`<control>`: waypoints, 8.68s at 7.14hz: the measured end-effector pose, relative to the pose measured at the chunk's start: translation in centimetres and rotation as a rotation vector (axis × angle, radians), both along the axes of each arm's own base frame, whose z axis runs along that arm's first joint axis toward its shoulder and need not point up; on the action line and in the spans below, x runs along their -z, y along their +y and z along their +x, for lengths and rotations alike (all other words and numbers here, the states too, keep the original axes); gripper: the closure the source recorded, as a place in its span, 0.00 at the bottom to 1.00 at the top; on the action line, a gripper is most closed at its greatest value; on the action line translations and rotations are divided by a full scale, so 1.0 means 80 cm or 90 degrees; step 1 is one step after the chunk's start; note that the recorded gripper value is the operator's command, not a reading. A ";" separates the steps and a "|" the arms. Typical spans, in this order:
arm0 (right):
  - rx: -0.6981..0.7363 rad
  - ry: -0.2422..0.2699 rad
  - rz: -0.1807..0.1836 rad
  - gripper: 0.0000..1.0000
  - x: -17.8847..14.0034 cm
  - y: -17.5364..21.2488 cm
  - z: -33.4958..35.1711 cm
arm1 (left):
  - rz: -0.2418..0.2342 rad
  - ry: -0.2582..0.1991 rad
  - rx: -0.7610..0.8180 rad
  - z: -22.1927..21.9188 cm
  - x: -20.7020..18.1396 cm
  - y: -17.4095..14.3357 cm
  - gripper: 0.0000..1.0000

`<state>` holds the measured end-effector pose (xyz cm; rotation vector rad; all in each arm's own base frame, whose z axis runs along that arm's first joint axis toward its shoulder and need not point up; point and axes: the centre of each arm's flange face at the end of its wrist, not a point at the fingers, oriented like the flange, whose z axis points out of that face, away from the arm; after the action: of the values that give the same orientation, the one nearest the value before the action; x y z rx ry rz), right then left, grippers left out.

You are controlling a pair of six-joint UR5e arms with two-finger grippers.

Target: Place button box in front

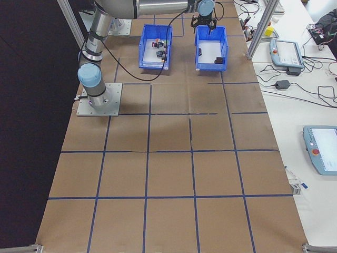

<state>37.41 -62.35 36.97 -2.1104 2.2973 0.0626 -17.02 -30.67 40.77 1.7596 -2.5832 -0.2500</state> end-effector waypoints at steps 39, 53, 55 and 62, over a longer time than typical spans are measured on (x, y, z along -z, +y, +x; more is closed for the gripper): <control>-0.025 0.027 -0.013 0.91 0.028 0.296 -0.443 | -0.119 -0.046 -0.267 -0.253 0.147 -0.419 0.70; -0.008 0.074 -0.109 0.90 0.064 0.398 -0.148 | -0.085 0.003 0.720 -0.022 -0.115 -0.172 0.01; -0.012 0.080 -0.121 0.88 0.098 0.396 -0.109 | -0.129 0.026 0.812 0.020 -0.086 -0.127 0.01; -0.014 0.063 -0.143 0.00 0.135 0.401 -0.050 | -0.109 -0.044 0.786 0.057 -0.064 -0.096 0.01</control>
<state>33.40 -30.28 26.20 -2.2851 2.4415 -0.0985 -12.47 -38.35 45.86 -0.0584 -3.1910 0.0554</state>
